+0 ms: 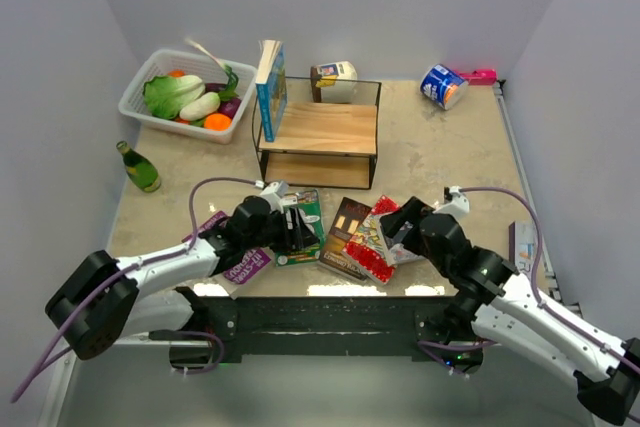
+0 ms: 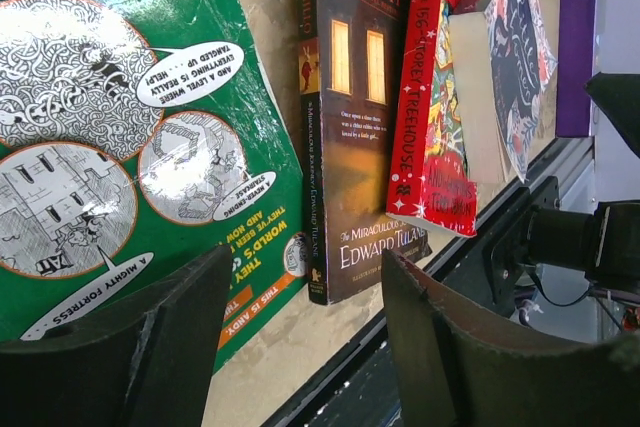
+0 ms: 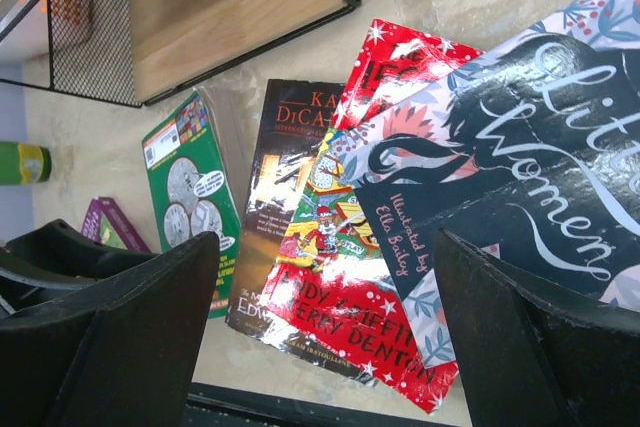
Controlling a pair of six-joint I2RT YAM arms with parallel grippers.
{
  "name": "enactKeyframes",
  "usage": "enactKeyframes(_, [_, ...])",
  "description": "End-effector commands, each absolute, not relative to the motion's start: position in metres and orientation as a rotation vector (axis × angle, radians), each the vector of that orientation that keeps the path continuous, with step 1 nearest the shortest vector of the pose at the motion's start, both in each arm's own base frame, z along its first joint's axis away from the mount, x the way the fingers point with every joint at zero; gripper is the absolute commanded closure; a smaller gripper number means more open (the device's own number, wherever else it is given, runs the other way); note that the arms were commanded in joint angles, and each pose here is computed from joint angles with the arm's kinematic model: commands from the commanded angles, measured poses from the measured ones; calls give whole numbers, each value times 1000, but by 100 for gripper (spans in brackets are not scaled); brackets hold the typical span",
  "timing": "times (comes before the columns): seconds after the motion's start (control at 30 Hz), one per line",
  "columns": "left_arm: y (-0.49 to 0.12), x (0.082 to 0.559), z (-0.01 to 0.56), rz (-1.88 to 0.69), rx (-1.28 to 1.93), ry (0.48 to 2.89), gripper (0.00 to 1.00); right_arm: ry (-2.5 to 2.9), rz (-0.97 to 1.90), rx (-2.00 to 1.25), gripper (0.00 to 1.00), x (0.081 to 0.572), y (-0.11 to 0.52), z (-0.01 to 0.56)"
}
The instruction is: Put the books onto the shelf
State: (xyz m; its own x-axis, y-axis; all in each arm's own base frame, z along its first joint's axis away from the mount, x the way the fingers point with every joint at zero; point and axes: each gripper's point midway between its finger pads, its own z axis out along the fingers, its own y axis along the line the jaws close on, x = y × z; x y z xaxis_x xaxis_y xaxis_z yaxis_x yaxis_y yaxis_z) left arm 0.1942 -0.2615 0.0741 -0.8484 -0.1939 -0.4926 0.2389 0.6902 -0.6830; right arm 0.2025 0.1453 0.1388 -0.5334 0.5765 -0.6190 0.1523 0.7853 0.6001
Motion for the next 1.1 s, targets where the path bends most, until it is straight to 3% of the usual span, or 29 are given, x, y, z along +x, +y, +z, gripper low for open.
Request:
enactKeyframes(0.0, [-280,193,84,-1165,41,2343,33,2113,612,594,8,200,144,125])
enactKeyframes(0.3, [-312,178,60,-1243,101,2435,32,2237,621,401,8,211,185,98])
enactKeyframes(0.67, [-330,158,40,-1362,150,2493,40,2433,606,280,12,205,213,12])
enactKeyframes(0.77, [-335,155,45,-1441,174,2454,58,2463,616,280,13,199,213,-1])
enactKeyframes(0.8, [-337,153,48,-1470,188,2441,71,2464,614,278,13,199,213,-2])
enactKeyframes(0.9, [-339,156,57,-1500,195,2382,92,2446,621,275,13,201,213,4])
enactKeyframes(0.97, [-340,157,64,-1514,203,2347,100,2436,623,272,13,201,212,9])
enactKeyframes(1.07, [-339,157,73,-1534,210,2298,100,2427,624,266,13,202,212,14])
